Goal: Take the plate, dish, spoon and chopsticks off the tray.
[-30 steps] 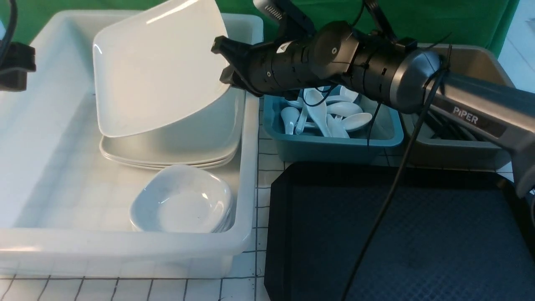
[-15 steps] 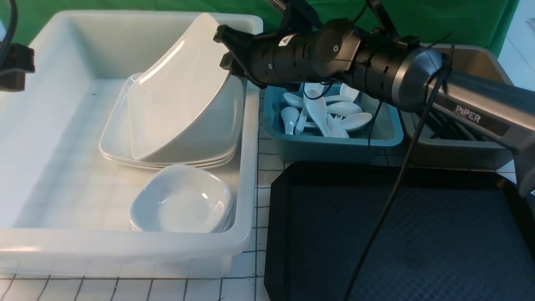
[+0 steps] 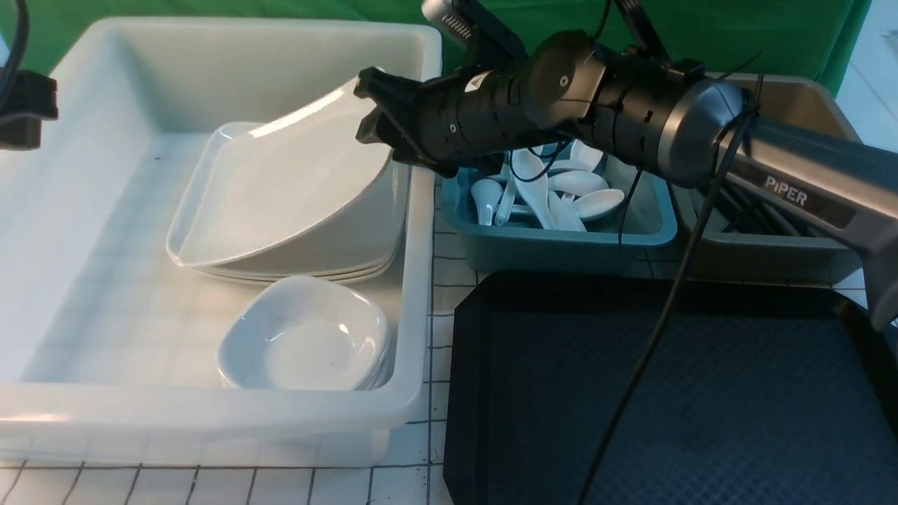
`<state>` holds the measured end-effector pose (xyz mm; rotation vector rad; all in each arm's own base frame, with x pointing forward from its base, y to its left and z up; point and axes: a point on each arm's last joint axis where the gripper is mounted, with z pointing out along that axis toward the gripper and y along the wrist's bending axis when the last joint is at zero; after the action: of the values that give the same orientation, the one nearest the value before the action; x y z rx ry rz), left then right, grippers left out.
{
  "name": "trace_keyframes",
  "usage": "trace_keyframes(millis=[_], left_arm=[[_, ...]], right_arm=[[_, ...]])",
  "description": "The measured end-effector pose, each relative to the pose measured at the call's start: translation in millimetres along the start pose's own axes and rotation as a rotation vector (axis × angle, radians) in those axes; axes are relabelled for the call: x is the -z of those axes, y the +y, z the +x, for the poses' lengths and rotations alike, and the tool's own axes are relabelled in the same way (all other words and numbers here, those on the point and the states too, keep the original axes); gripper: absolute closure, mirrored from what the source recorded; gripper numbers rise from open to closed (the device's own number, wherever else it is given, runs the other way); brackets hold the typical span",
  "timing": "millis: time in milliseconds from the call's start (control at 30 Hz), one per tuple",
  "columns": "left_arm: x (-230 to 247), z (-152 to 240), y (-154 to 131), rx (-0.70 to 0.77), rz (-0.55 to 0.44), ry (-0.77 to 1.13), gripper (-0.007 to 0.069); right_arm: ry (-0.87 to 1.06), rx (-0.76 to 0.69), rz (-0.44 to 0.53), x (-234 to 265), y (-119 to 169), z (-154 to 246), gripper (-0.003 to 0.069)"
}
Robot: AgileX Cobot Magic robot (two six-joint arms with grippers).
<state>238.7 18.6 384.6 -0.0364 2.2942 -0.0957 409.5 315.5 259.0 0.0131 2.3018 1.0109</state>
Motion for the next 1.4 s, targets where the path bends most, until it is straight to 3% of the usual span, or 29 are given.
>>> trace_keyframes(millis=[467,533,600,633,733,800,967,1200,1400], left_arm=[[0,0,0,-0.011,-0.001,0.0,0.0626],[0,1,0,-0.028,0.004,0.014,0.0626],[0,2,-2,-0.035,0.023,0.026,0.0626],[0,2,-4,-0.038,0.046,0.026,0.0626],[-5,0,-7,-0.063,0.087,0.008,0.0626],[-17,-4,-5,-0.032,0.093,0.018,0.0626],[-59,-17,9,-0.007,0.043,0.12,0.0626],[-145,-36,28,-0.005,0.009,0.241,0.0626],[-210,-36,47,-0.053,-0.065,0.308,0.0626]], right_arm=[[0.062,0.194,0.101,44,-6,-26,0.0272],[0.066,0.257,0.134,60,-6,-34,0.0307],[0.066,0.339,0.173,86,-6,-46,0.0389],[0.064,0.407,0.203,108,-4,-55,0.0465],[0.047,0.498,0.267,163,2,-70,0.0604],[0.034,0.538,0.308,204,6,-77,0.0645],[0.038,0.61,0.349,276,22,-73,0.0652],[0.023,0.655,0.341,324,40,-59,0.0652],[0.014,0.66,0.338,331,43,-57,0.065]])
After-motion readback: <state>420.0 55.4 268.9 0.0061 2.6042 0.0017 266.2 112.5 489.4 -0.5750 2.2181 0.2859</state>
